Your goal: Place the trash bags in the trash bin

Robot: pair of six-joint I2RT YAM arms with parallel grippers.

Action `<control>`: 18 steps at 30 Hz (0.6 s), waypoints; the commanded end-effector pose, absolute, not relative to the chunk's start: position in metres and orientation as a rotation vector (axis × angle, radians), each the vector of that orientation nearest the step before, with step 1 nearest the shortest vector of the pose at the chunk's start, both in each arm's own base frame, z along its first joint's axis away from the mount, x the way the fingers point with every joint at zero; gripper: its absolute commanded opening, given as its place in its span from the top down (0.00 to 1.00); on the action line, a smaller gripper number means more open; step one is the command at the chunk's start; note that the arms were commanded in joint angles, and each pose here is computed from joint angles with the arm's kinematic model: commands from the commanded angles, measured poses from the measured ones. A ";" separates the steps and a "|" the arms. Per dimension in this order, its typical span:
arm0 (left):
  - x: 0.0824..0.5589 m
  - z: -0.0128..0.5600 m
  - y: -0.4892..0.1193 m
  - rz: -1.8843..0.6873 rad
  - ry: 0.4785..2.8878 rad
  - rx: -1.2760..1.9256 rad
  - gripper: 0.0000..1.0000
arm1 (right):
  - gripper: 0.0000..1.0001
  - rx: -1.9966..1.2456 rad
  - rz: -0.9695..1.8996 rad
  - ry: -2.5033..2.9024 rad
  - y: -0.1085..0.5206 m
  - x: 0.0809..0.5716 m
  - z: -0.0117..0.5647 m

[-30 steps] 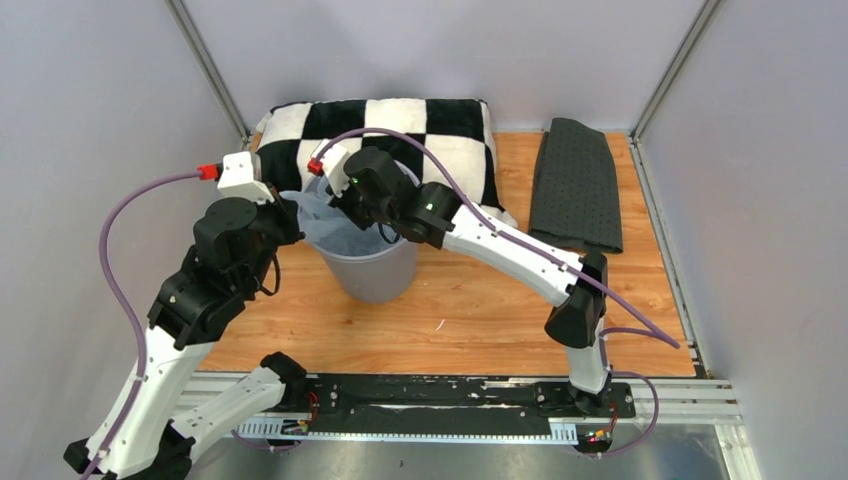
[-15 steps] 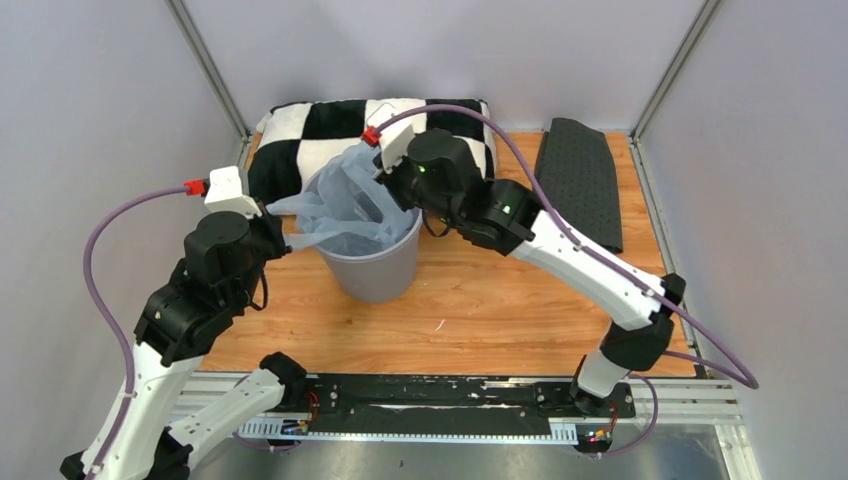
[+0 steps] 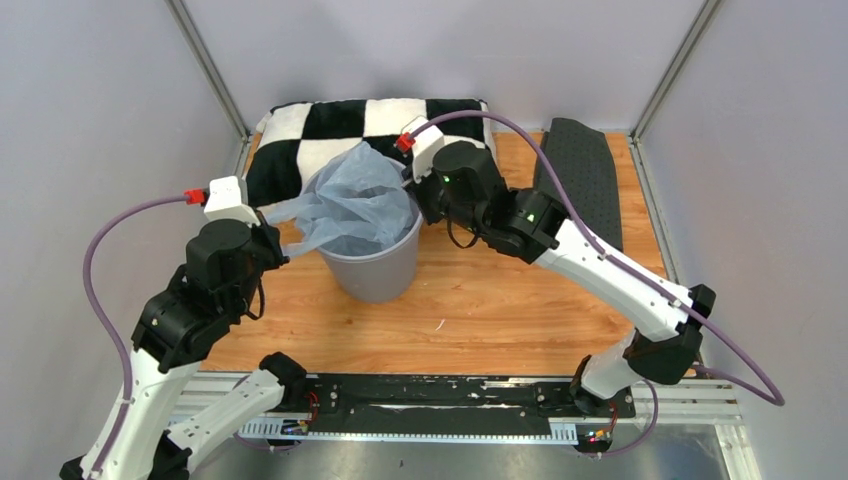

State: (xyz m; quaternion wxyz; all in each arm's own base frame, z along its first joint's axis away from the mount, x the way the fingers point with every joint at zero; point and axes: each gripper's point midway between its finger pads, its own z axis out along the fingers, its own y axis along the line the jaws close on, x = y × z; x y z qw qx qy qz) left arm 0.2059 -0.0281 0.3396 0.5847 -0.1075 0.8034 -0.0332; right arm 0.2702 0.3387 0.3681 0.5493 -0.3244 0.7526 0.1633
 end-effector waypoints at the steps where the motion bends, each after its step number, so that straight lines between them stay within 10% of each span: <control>1: 0.203 0.333 -0.028 -0.083 1.895 -0.259 1.00 | 0.80 -0.881 0.519 1.739 0.375 0.243 0.385; 18: 0.203 0.336 -0.030 -0.094 1.892 -0.252 1.00 | 0.55 -1.141 0.493 1.800 0.451 0.249 0.350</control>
